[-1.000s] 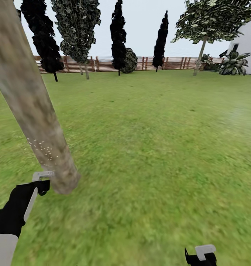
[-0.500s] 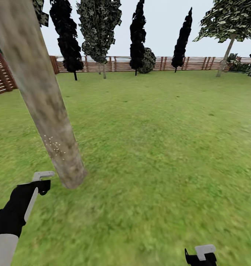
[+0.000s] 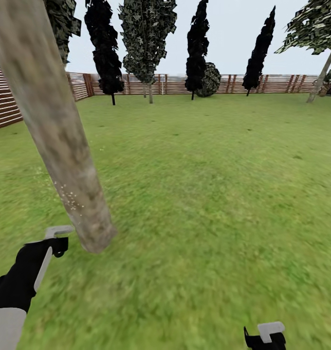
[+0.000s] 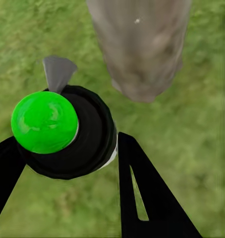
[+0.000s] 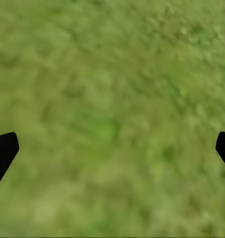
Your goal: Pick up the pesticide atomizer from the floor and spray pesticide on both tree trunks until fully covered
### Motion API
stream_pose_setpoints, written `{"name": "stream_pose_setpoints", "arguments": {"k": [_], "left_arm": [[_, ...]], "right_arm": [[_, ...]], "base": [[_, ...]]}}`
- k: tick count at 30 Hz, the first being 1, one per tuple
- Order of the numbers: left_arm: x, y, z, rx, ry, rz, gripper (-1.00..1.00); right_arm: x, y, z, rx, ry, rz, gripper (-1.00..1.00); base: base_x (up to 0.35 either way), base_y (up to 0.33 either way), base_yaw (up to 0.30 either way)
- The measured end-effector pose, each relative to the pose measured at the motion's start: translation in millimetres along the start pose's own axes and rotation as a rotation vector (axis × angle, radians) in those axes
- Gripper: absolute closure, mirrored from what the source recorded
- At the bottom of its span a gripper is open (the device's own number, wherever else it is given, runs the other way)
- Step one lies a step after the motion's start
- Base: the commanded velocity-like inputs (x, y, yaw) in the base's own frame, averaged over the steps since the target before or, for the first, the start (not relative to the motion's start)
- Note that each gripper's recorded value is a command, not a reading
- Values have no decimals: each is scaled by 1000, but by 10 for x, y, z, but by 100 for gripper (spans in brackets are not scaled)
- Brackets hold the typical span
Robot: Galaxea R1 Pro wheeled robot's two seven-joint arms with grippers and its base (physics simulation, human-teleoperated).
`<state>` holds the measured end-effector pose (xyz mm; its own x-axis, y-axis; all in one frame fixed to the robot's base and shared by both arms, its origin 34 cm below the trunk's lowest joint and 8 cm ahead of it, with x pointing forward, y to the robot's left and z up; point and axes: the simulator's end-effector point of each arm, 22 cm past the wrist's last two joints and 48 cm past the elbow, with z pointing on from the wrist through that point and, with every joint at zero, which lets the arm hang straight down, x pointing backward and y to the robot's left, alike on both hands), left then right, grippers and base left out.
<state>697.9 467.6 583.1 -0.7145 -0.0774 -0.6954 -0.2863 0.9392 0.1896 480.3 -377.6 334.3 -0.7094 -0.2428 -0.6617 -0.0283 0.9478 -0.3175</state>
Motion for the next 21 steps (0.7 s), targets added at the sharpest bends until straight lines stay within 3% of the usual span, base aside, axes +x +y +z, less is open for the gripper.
{"name": "stream_pose_setpoints", "arguments": {"k": [8,16,21], "left_arm": [[2,-4,0,0,0,0,100],[2,0,0,0,0,0,100],[0,3,1,-1,0,0,100]], "right_arm": [[-1,9,-1,-1,0,1,-100],[-2,10,0,0,0,1,-100],[-1,12,0,-1,0,1,-100]], "base": [[228,-198,11],[203,-212,260],[186,-223,70]]}}
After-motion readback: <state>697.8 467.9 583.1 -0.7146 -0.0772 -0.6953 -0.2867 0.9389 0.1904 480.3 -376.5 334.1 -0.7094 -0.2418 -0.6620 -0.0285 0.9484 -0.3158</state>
